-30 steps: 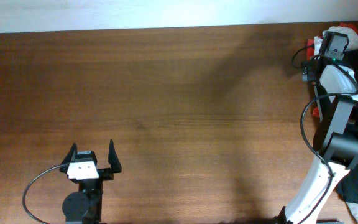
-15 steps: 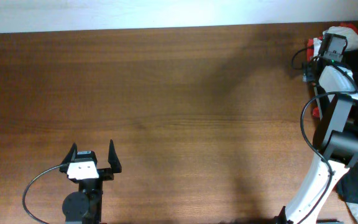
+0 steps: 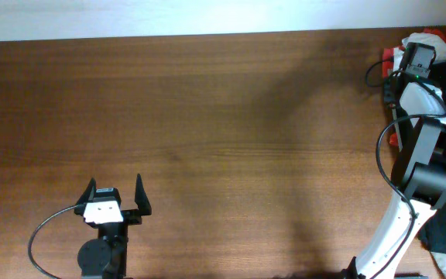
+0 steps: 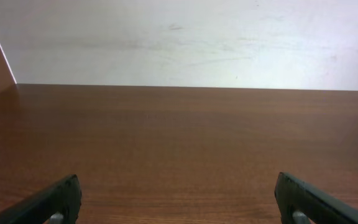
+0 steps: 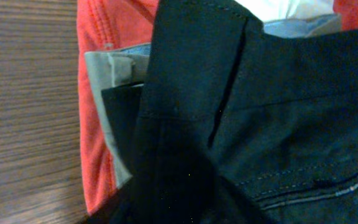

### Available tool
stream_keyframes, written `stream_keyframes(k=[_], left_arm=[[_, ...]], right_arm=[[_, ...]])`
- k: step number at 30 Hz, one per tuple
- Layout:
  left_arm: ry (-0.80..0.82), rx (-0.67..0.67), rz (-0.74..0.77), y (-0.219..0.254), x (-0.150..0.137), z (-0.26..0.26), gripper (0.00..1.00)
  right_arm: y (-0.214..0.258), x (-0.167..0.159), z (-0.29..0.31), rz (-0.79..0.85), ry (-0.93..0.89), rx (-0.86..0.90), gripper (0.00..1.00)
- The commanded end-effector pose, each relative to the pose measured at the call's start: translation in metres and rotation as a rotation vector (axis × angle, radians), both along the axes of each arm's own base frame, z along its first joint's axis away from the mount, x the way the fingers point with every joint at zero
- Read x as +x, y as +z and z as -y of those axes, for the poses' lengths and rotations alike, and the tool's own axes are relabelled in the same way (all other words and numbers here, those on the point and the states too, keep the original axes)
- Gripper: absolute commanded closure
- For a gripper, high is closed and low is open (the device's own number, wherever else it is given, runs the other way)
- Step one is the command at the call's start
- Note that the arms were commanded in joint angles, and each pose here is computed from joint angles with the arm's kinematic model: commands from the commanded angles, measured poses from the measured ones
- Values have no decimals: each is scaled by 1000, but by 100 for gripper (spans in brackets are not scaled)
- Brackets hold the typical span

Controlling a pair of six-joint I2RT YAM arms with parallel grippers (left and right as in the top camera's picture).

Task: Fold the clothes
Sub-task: 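Grasp the top black trousers with the right gripper, then pull the black trousers to the table center and lay them flat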

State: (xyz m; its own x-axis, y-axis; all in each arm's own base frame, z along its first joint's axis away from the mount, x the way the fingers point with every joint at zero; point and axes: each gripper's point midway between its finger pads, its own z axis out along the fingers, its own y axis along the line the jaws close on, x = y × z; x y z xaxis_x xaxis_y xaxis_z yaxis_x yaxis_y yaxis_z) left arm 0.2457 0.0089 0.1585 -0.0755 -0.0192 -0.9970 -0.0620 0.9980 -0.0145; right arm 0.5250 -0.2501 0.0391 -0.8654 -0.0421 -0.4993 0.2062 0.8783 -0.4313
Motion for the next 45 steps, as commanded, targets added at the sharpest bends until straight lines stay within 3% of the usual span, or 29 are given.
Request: stream_keyframes(k=[1,5,10,14,19,26,31,34,39,45], left_arm=[[-2,-10,3,-1,0,0,1],[-2,-10,3,-1,0,0,1],[-2,-10,3,-1,0,0,1],[-2,-10,3,-1,0,0,1],[-2,-10,3,-1,0,0,1],[-2,-10,3,-1,0,0,1],[-2,-10,3,-1,0,0,1],[-2,-10,3,-1,0,0,1],[-2,-10,3,-1,0,0,1],[-2,-10,3,-1,0,0,1]], right_arm=[[3,2,9,52,-87,20,69],[8,4,10,87,-126,40,76],[19,5,10,106,-125,35,72],[29,5,10,119,-125,31,96],[44,4,12,177,-191,57,96],[109,-1,10,271,-192,31,96],[194,-10,-7,402,-160,0,96],[221,-3,-48,447,-63,39,96],[223,22,-154,466,120,196,96],[217,26,-345,449,391,485,96]])
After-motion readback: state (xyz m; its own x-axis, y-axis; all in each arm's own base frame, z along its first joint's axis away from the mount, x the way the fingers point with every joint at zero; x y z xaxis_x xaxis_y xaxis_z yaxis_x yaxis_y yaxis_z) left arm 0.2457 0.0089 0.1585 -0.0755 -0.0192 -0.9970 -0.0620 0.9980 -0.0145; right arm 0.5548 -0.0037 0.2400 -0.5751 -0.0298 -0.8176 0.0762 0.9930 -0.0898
